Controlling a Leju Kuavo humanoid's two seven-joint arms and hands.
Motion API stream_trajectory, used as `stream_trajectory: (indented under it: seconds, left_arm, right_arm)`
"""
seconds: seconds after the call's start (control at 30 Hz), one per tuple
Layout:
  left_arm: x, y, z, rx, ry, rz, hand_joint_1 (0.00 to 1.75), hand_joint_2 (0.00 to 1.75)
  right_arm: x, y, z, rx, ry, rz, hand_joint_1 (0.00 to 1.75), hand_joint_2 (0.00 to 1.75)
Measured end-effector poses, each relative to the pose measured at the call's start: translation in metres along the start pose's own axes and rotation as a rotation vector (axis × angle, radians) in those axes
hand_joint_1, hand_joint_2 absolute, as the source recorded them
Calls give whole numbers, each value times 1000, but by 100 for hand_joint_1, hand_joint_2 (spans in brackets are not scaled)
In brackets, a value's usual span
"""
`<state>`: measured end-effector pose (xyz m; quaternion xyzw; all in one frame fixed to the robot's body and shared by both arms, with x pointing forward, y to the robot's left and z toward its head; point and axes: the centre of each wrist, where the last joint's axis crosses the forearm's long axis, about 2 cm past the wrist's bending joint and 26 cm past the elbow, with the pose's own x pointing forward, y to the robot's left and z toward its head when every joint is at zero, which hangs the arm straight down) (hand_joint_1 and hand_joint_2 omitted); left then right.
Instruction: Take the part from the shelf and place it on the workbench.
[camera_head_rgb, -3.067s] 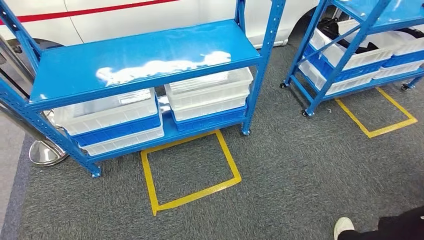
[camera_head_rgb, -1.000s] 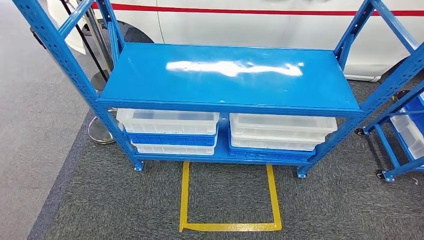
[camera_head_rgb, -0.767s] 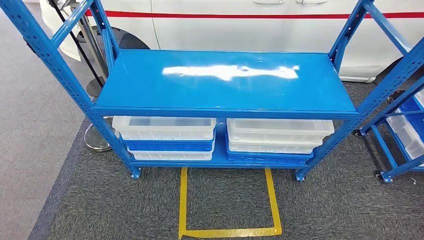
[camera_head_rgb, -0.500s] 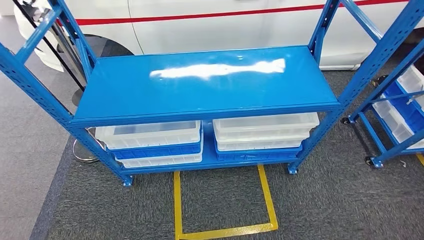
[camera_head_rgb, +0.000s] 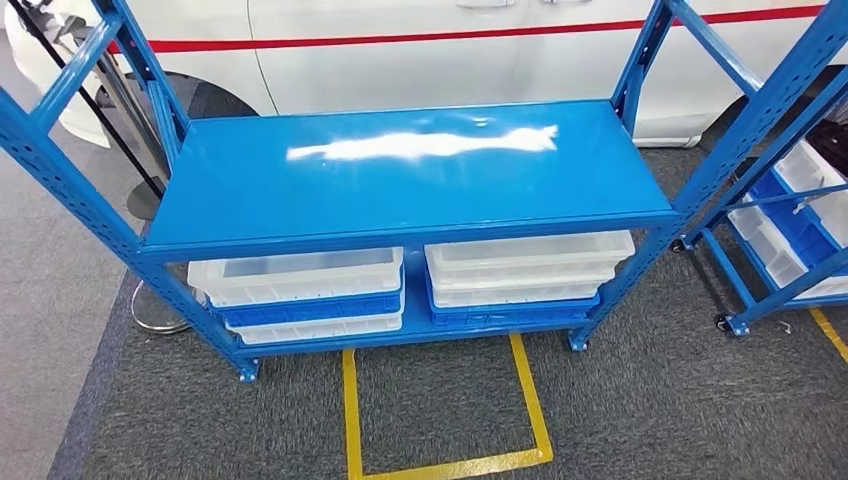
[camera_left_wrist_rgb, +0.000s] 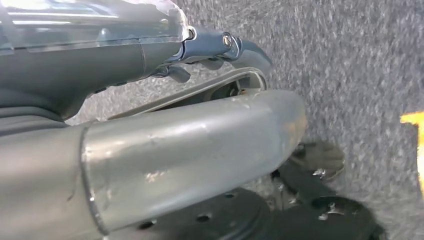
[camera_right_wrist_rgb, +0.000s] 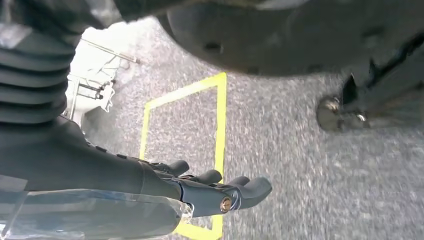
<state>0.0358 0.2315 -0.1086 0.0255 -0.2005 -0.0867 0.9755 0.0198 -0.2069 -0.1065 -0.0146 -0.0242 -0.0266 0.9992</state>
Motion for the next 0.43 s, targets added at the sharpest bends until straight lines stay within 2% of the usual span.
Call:
stream_trajectory:
  seconds: [0.43]
  left_arm:
    - [0,2,0,18,3,0,0,0]
  right_arm:
    - [1,-8,-1,-38,-6,1,0,175]
